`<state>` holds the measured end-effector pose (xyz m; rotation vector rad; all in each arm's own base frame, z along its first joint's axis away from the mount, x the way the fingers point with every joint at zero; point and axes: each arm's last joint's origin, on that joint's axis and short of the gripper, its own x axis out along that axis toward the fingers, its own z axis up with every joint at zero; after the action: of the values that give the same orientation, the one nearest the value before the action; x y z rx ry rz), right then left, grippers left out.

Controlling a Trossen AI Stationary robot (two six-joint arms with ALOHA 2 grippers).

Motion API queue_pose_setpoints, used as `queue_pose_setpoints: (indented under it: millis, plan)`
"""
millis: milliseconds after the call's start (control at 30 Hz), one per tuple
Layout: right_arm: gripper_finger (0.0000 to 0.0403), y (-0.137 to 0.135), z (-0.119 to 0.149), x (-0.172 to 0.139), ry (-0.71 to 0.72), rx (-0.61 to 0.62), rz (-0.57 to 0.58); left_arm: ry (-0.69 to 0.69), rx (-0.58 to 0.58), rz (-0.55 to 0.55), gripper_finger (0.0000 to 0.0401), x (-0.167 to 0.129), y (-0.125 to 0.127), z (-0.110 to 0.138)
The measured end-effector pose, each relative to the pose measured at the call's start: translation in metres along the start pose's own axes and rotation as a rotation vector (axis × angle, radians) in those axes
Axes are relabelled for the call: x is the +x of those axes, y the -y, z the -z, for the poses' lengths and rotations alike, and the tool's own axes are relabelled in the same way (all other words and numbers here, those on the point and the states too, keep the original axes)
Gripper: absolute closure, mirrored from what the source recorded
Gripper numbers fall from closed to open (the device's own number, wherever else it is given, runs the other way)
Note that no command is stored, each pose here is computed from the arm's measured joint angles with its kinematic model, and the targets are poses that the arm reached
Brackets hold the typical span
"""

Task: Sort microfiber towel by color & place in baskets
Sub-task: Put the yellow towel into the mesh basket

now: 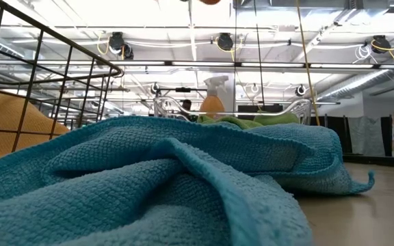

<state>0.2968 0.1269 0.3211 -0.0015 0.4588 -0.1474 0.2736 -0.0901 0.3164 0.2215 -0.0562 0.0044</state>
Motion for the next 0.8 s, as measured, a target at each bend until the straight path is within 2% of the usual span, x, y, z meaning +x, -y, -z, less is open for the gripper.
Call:
queue_pose_setpoints:
  millis: [133, 333, 567, 700, 800]
  plan:
    - [0.0108, -0.003, -0.01, -0.001, 0.098, -0.054, 0.008, 0.01, -0.003, 0.014, 0.0381, 0.0, 0.001, -0.001]
    - [0.0164, 0.001, -0.013, 0.001, 0.113, -0.098, 0.016, 0.032, -0.012, 0.103, 0.038, -0.001, 0.005, -0.002]
    - [0.0255, -0.009, -0.009, 0.014, 0.115, -0.3, -0.193, 0.017, -0.024, 0.119, 0.0379, -0.001, 0.005, 0.0]
    - [0.0295, -0.015, -0.01, 0.011, 0.146, -0.368, -0.205, -0.005, -0.019, 0.095, 0.0379, 0.0, 0.003, 0.002]
    - [0.0318, -0.017, -0.015, 0.01, 0.198, -0.333, -0.203, -0.017, -0.016, 0.08, 0.0379, 0.003, 0.001, 0.005]
